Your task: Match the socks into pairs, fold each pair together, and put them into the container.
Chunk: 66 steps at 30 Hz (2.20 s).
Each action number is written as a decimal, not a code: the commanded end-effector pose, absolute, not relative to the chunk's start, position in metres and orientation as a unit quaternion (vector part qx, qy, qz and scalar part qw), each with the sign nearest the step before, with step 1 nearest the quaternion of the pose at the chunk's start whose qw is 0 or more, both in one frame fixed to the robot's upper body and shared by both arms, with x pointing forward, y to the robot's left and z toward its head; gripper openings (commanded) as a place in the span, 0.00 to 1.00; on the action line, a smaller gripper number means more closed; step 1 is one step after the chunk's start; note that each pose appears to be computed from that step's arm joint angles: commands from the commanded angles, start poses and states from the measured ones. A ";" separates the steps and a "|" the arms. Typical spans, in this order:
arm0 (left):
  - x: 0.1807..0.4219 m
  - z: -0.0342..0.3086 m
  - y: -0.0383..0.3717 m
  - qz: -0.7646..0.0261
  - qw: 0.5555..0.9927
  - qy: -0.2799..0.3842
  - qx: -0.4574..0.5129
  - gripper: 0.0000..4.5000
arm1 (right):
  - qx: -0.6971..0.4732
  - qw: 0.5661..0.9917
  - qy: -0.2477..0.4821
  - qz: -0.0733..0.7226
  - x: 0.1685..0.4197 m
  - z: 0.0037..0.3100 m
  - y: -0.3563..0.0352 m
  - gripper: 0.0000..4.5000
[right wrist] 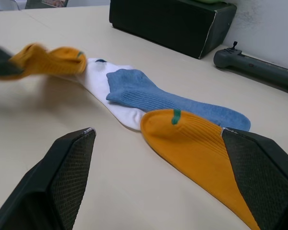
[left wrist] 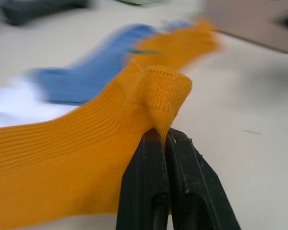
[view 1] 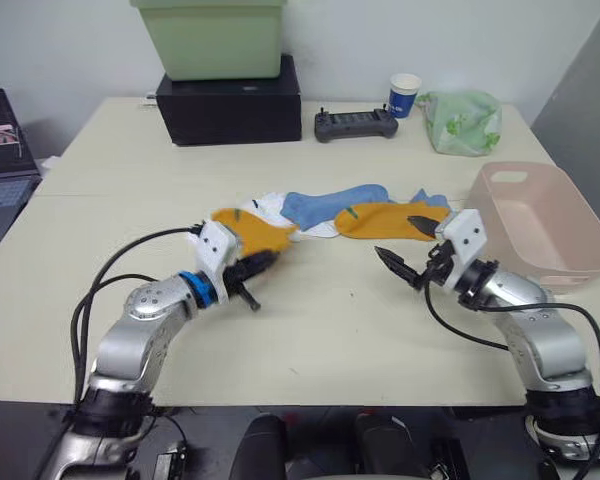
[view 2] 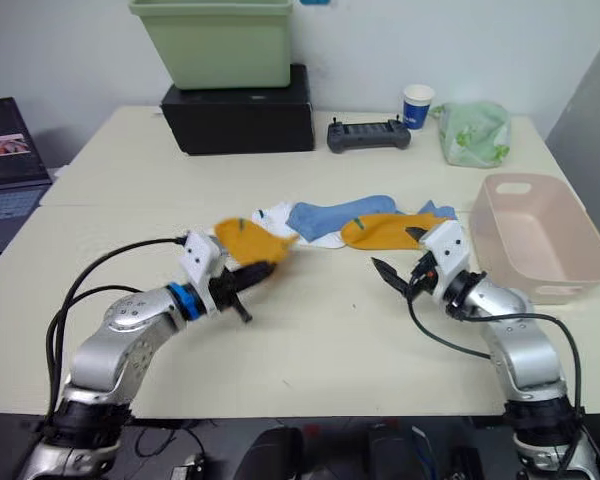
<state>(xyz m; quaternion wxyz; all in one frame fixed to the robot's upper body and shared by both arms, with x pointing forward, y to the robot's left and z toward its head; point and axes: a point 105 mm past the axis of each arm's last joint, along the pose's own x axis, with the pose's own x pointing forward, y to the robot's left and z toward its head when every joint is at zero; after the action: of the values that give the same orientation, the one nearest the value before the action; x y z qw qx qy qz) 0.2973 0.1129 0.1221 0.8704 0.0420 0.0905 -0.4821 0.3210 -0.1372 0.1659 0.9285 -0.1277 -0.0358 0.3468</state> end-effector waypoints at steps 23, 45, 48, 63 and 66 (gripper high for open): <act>0.365 0.130 0.171 -0.329 0.942 0.062 0.036 0.96 | -0.039 0.932 0.095 0.348 0.301 0.119 -0.123 1.00; 0.357 0.100 0.156 -0.376 0.919 0.105 0.047 0.00 | -0.005 0.911 0.131 0.392 0.303 0.102 -0.108 0.00; 0.345 0.100 0.156 -0.382 0.916 0.116 0.039 0.00 | -0.006 0.906 0.133 0.401 0.300 0.103 -0.109 0.00; 0.254 0.100 0.142 -0.377 0.897 0.199 -0.114 0.00 | 0.023 0.840 0.211 0.500 0.264 0.115 -0.138 0.00; 0.245 0.086 0.139 -0.384 0.887 0.234 -0.104 0.00 | 0.016 0.842 0.218 0.494 0.267 0.106 -0.143 0.00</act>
<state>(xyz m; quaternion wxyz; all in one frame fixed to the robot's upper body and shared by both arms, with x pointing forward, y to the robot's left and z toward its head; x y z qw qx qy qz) 0.2494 0.1443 0.0814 0.8902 -0.1131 0.2390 -0.3709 0.2659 -0.1391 0.1039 0.8395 0.0258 0.2262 0.4934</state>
